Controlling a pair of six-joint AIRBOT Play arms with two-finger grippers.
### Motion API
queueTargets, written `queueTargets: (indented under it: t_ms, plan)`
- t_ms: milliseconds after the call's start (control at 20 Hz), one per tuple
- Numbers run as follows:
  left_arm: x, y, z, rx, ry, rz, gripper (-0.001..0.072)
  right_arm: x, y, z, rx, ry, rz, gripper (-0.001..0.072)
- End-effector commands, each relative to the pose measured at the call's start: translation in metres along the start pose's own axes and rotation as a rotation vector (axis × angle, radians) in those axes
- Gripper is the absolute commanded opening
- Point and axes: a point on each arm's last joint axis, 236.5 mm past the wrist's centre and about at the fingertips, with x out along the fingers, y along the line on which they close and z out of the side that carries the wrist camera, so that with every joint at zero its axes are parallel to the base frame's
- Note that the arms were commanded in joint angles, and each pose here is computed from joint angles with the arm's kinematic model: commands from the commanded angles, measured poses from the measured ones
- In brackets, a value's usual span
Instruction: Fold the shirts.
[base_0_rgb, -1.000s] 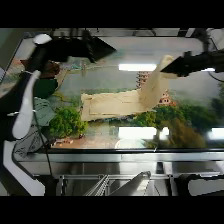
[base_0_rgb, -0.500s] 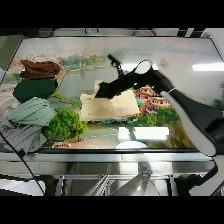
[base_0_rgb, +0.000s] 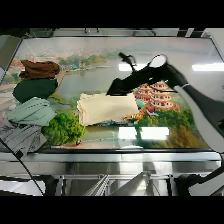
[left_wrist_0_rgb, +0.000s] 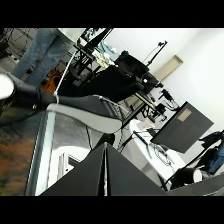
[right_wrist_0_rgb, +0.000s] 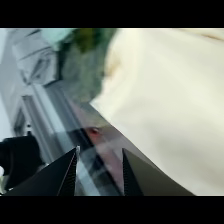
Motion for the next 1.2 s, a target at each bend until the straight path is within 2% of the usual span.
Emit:
queueTargets:
  t_ms: [0,50,100,300,350,400,650,800,850,900,950,1050,1150]
  plan:
    - [0.0,-0.002,-0.003,0.002,0.015,-0.006,0.0019,-0.079,-0.063,-0.008,0.091,-0.091,-0.205,0.034]
    - [0.0,-0.002,-0.004,0.002,0.015,-0.006,0.0019,-0.09,-0.085,-0.007,0.132,-0.134,-0.252,0.0533]
    - [0.001,-0.002,-0.004,0.002,0.016,-0.007,0.0019,-0.096,-0.111,-0.01,0.196,-0.155,-0.291,0.0625]
    - [0.01,-0.005,-0.006,0.0,0.031,-0.029,0.0019,-0.071,-0.168,-0.036,0.376,-0.076,-0.227,0.0621]
    - [0.012,-0.005,-0.007,0.0,0.036,-0.034,0.0019,-0.058,-0.172,-0.041,0.393,-0.053,-0.19,0.0598]
    - [0.015,-0.005,-0.007,-0.001,0.039,-0.038,0.0018,-0.047,-0.174,-0.043,0.408,-0.038,-0.159,0.0547]
    - [0.017,-0.004,-0.004,-0.01,0.03,-0.036,0.0019,-0.005,-0.188,-0.057,0.465,0.019,-0.113,0.0546]
    - [0.017,-0.004,-0.003,-0.013,0.026,-0.034,0.0019,0.012,-0.171,-0.05,0.448,0.011,-0.025,0.0538]
    - [0.017,-0.003,-0.002,-0.013,0.02,-0.031,0.0019,0.016,-0.16,-0.042,0.421,-0.012,0.02,0.0431]
    - [0.017,-0.002,0.0,-0.013,0.013,-0.028,0.0019,0.017,-0.152,-0.035,0.401,-0.029,0.051,0.024]
    - [0.017,-0.002,0.001,-0.013,0.008,-0.026,0.0019,0.016,-0.146,-0.03,0.37,-0.038,0.063,0.0017]
    - [0.017,-0.001,0.002,-0.014,0.004,-0.024,0.0019,-0.005,-0.146,-0.02,0.317,-0.076,0.012,0.0014]
    - [0.017,0.0,0.003,-0.014,-0.003,-0.02,0.0019,-0.065,-0.162,-0.001,0.29,-0.196,-0.115,0.0013]
